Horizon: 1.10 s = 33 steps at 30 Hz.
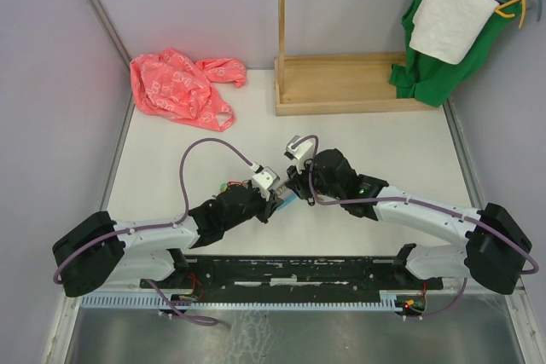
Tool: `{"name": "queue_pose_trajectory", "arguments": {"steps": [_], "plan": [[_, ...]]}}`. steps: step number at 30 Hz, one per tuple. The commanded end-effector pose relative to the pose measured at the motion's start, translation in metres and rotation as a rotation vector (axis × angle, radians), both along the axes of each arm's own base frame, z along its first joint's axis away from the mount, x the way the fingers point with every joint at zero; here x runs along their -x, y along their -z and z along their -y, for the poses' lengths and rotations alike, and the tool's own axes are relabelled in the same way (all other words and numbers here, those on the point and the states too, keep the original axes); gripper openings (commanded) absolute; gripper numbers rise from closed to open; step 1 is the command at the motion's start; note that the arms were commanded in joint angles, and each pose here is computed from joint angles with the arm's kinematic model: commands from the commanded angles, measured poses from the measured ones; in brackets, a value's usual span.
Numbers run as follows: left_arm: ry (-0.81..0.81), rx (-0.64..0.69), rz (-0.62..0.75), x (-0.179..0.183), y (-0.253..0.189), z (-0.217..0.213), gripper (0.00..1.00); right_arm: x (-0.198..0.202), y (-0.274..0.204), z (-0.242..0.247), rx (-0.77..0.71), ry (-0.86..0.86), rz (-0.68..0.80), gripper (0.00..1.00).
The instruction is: Put the keys on the keyring
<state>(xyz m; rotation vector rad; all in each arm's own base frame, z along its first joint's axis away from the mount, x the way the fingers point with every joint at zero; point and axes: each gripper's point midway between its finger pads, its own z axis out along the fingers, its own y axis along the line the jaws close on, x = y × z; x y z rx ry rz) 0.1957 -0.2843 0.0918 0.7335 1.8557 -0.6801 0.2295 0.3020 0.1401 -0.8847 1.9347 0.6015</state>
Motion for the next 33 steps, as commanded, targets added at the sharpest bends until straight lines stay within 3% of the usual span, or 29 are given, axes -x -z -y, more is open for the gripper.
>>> {"name": "queue_pose_trajectory", "arguments": {"steps": [1, 8, 15, 27, 33], "plan": [[0.003, 0.016, 0.053, -0.006, -0.017, 0.006, 0.06, -0.009, -0.012, 0.008, 0.038, 0.04, 0.056, 0.32], [0.007, 0.004, 0.049, -0.007, -0.015, 0.007, 0.06, -0.012, -0.022, 0.014, 0.045, 0.053, 0.098, 0.2], [-0.002, -0.009, 0.045, -0.006, -0.012, 0.004, 0.06, -0.015, -0.026, 0.023, 0.081, 0.066, 0.13, 0.19], [0.017, -0.003, 0.047, -0.004, -0.015, 0.009, 0.06, -0.014, -0.031, 0.006, 0.029, 0.006, 0.133, 0.23], [0.033, -0.025, 0.072, -0.003, -0.014, 0.007, 0.06, -0.016, -0.047, 0.021, -0.01, 0.033, 0.131, 0.34]]}}
